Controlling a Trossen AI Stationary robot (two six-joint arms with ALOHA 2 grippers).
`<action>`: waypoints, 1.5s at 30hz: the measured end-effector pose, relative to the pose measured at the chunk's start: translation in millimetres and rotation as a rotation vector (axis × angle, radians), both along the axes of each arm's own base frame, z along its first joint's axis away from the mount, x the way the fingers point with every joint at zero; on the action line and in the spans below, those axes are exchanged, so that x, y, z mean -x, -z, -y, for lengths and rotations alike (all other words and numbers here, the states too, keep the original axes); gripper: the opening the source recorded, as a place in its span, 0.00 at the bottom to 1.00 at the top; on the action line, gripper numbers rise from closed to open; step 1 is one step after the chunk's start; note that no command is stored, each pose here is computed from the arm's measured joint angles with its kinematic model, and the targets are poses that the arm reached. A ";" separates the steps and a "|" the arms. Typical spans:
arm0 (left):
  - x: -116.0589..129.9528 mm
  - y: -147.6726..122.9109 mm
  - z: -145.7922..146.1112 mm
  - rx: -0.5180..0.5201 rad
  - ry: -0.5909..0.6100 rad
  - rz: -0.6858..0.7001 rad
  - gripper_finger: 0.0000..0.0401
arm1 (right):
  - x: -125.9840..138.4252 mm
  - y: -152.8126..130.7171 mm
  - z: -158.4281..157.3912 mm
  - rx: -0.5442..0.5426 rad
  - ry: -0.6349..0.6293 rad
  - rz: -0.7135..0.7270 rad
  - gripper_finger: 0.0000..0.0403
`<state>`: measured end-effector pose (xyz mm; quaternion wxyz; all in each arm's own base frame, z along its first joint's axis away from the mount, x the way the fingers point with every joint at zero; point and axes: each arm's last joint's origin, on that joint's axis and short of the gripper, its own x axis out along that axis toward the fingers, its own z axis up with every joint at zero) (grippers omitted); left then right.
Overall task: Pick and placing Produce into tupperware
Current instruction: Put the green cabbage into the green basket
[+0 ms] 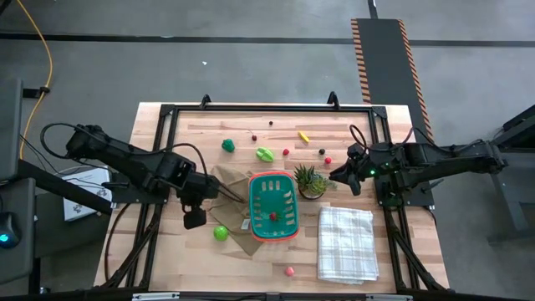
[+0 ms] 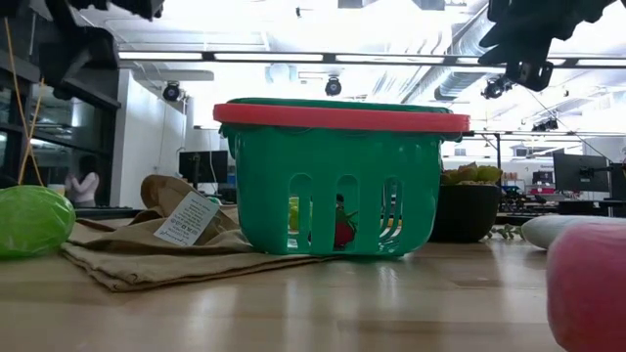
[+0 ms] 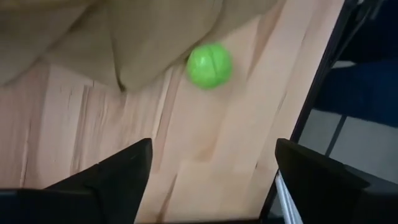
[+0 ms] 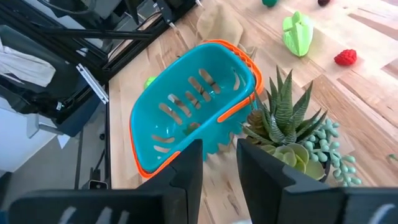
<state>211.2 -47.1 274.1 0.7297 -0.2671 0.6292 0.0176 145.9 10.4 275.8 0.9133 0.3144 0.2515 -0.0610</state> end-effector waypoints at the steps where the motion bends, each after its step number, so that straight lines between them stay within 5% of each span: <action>1: -1.5 -0.4 0.1 -0.003 0.000 0.017 0.83 | 0.0 0.0 0.0 0.000 0.000 0.000 0.22; 14: -11.3 -3.6 3.7 -0.056 0.019 0.150 0.78 | 0.2 0.4 0.1 -0.016 0.010 -0.006 0.22; 23: -1.1 -3.2 36.2 -0.088 0.050 0.141 0.77 | 0.2 0.4 0.1 -0.032 0.019 -0.006 0.22; 36: 13.2 2.5 76.2 -0.340 -0.013 0.237 0.78 | 0.2 0.4 0.1 -0.039 0.023 -0.006 0.22; 45: -3.4 28.3 91.6 -0.382 -0.012 0.174 0.78 | 0.1 0.2 0.1 -0.039 0.023 -0.006 0.22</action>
